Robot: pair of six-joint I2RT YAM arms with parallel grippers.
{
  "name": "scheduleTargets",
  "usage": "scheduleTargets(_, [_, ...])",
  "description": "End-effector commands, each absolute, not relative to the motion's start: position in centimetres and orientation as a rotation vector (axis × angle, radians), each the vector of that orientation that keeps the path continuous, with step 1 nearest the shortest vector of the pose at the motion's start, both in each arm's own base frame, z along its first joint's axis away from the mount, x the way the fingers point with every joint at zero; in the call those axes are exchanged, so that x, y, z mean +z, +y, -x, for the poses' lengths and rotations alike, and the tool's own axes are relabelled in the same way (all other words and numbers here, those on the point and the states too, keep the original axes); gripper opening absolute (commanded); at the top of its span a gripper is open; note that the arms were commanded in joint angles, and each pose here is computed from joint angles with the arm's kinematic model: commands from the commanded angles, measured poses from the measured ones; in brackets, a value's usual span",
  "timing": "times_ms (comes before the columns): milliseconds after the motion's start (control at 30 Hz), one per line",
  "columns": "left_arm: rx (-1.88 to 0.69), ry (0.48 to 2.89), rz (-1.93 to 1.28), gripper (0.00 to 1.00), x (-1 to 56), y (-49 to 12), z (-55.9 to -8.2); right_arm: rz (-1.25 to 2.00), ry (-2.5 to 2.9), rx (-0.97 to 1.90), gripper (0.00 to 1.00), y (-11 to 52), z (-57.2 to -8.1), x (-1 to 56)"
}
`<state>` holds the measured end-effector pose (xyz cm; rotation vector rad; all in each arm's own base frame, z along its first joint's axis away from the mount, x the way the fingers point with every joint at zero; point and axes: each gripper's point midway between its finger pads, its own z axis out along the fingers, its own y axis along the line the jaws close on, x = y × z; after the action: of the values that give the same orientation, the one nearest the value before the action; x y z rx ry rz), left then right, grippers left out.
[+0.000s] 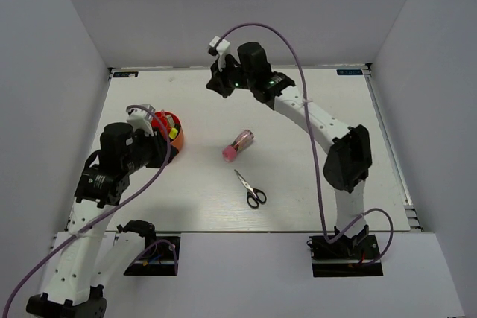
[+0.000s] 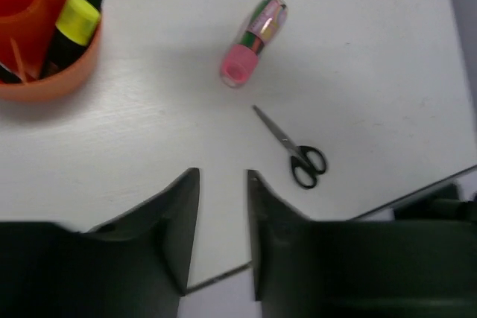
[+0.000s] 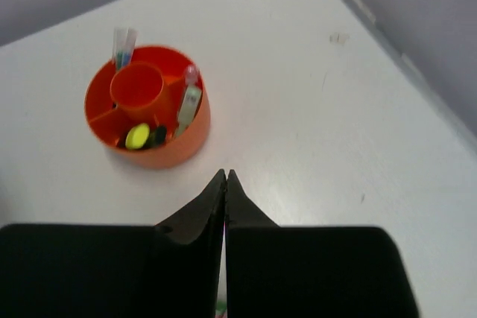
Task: Sort the stationery into containers
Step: Place the stationery in the storage box.
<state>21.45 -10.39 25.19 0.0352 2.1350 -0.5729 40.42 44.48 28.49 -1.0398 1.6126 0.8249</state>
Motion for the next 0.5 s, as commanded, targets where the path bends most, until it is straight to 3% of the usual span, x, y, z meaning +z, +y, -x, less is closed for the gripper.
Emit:
scheduleTargets(0, [-0.708,2.175,-0.051,0.48,25.2,-12.2,-20.6,1.132,1.888,0.732,0.04,38.6,-36.0,24.2])
scheduleTargets(67, [-0.728,2.192,-0.049,0.65,24.7,-12.5,-20.8,1.162,1.932,0.733,0.47,36.3,-34.8,24.0])
scheduleTargets(100, [-0.732,2.2,-0.045,0.77,24.5,-12.6,-20.9,1.226,2.015,0.726,0.66,34.9,-33.0,21.3])
scheduleTargets(133, [-0.741,2.223,-0.043,0.81,24.0,-12.8,-21.1,1.237,1.986,0.739,0.72,33.8,-32.1,22.7])
scheduleTargets(267, [-0.779,2.26,-0.064,0.87,23.2,-13.6,-21.7,1.254,2.074,0.717,0.74,29.8,-29.0,20.1])
scheduleTargets(333, [-0.779,2.283,-0.064,0.87,22.7,-13.8,-22.5,1.251,2.056,0.715,0.69,28.2,-27.7,20.3])
scheduleTargets(433, [-0.782,2.291,-0.093,0.82,22.6,-14.1,-23.2,1.246,2.089,0.733,0.53,26.2,-25.3,18.1])
scheduleTargets(467, [-0.784,2.299,-0.101,0.79,22.5,-14.3,-23.8,1.242,2.091,0.743,0.43,25.8,-24.9,17.9])
